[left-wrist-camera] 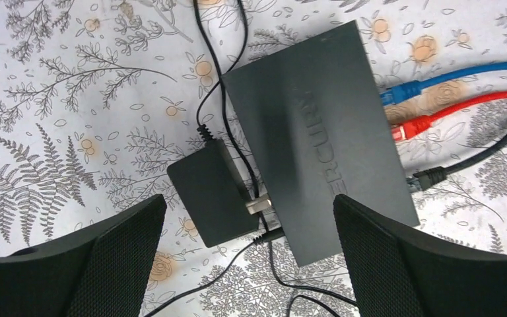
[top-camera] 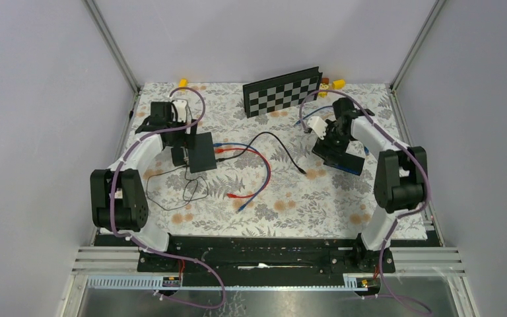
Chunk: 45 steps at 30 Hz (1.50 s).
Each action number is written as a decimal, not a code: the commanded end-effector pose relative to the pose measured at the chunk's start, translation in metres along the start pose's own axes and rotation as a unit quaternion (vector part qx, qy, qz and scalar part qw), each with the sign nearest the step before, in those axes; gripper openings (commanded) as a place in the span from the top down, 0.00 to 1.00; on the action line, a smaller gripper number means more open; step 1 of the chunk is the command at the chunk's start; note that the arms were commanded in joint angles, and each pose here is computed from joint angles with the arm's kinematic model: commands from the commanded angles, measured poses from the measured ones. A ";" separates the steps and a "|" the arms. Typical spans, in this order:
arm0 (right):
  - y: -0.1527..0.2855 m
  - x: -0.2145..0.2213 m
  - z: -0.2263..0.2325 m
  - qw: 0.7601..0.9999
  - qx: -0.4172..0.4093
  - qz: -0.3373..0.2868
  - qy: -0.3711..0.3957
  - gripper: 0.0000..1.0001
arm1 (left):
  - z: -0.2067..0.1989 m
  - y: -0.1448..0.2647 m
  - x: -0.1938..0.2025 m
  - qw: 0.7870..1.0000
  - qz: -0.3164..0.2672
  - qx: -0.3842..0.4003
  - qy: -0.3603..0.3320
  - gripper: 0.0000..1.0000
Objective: Pull the plug from the switch port
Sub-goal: Move the switch port to the center of the board.
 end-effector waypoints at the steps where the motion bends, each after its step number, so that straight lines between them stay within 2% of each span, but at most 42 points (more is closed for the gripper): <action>1: 0.053 -0.040 0.030 0.988 -0.044 -0.131 -0.071 0.00 | 0.003 -0.015 -0.003 1.000 -0.009 0.022 0.010 0.01; 7: 0.079 -0.055 0.066 0.972 -0.103 -0.169 -0.127 0.00 | -0.006 -0.032 -0.016 0.996 -0.016 0.078 0.027 0.03; 14: 0.079 -0.062 0.085 0.953 -0.152 -0.184 -0.188 0.00 | -0.007 -0.054 -0.013 0.994 0.003 0.088 0.061 0.03; 23: 0.066 -0.075 0.096 0.942 -0.178 -0.202 -0.202 0.00 | -0.011 -0.069 0.002 0.993 0.025 0.086 0.078 0.03; 29: 0.054 -0.068 0.102 0.941 -0.178 -0.202 -0.205 0.00 | -0.031 -0.075 0.010 0.982 0.031 0.156 0.101 0.05; 40: 0.044 -0.064 0.104 0.941 -0.183 -0.190 -0.213 0.00 | -0.096 -0.057 -0.003 0.956 -0.022 0.291 0.033 0.10; 45: 0.046 -0.071 0.100 0.934 -0.182 -0.196 -0.236 0.00 | -0.128 -0.057 -0.010 0.946 -0.032 0.322 0.006 0.10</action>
Point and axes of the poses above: each gripper's point midway between its finger pads, its own y axis back along the fingers, its own z axis along the line the jaws close on, x = y × z, the point moved 6 cm from there along y, back along the fingers, and after that the axes turned 12 degrees about -y, right-handed, at the moved point
